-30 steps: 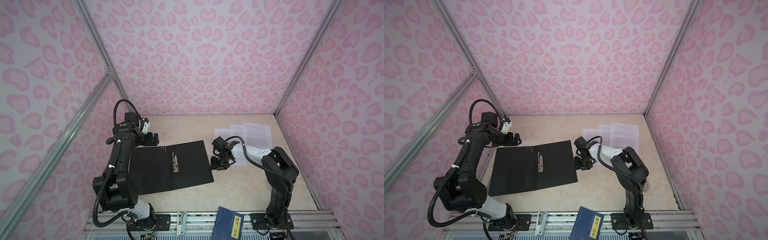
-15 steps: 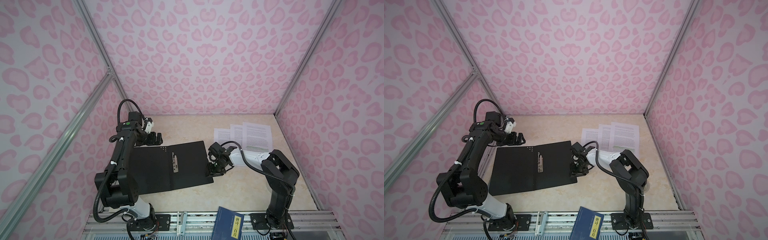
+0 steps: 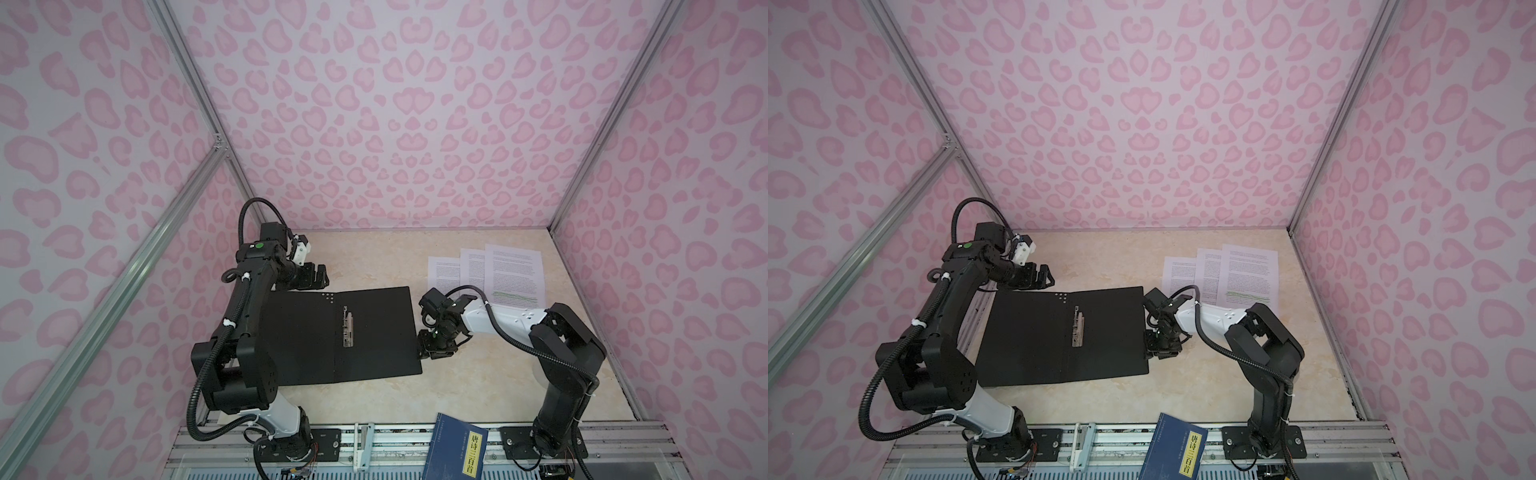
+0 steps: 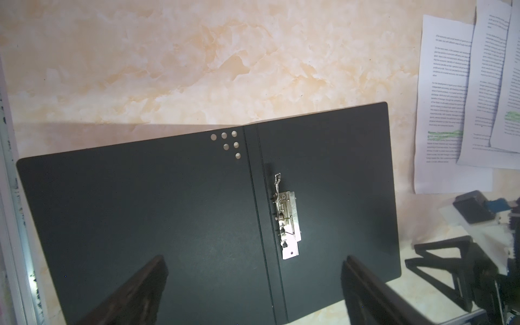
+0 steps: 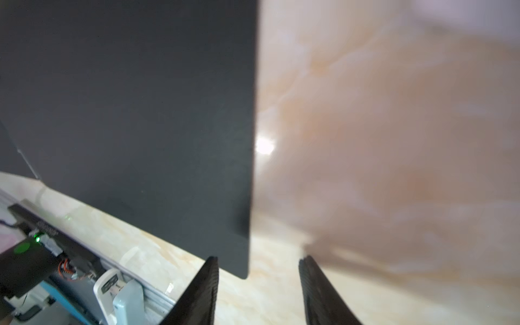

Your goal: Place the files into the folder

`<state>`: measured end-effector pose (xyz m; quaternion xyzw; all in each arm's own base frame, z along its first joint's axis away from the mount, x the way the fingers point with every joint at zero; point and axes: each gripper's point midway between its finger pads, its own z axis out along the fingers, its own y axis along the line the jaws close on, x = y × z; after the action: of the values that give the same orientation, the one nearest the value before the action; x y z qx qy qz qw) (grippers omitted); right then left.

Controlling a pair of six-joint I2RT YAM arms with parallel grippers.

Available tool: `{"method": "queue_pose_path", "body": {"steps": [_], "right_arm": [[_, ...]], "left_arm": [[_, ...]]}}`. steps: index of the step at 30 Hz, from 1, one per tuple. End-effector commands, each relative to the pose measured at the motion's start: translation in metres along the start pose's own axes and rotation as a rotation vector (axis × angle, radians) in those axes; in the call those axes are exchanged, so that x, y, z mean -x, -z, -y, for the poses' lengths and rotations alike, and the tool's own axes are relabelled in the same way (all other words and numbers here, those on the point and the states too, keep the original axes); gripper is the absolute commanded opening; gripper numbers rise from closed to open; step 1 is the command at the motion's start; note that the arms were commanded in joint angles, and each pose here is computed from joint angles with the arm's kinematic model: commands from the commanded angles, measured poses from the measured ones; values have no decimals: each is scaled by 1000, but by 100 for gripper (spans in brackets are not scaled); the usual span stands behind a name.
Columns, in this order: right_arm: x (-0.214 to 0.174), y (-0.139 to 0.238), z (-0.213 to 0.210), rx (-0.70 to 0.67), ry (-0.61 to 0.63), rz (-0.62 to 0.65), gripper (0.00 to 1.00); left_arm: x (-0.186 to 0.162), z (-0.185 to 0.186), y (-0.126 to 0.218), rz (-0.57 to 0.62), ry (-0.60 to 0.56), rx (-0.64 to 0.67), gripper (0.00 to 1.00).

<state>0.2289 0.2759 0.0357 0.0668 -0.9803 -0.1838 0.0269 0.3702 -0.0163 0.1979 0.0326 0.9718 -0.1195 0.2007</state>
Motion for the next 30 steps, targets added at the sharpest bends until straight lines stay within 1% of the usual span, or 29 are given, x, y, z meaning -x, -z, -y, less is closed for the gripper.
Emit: {"method": "queue_pose_path", "body": {"steps": [1,3,6,9,13,17,22,24,27,30], "right_arm": [[23,31,16,-85,-5,112,50],[39,53,26,-114,-16,189,50],[61,84,49,-139,-68,296,49],[79,113,78,-147,-151,397,49],[89,138,116,-133,-266,490,48],[85,147,139,-94,-343,533,48],[76,146,153,-59,-396,551,47],[72,143,158,-67,-405,544,47],[66,137,162,-63,-423,546,46],[62,128,165,-53,-442,541,46]], "left_arm": [[10,16,12,36,-21,-38,100],[14,31,15,44,-61,-57,99],[16,65,8,11,-117,-126,99],[13,102,-11,-54,-151,-206,98],[5,149,-41,-142,-236,-254,97],[-12,197,-71,-258,-285,-332,95],[-38,243,-103,-380,-343,-391,92],[-51,257,-114,-433,-349,-412,90],[-75,269,-133,-515,-335,-397,89],[-91,278,-145,-555,-308,-388,88]]}}
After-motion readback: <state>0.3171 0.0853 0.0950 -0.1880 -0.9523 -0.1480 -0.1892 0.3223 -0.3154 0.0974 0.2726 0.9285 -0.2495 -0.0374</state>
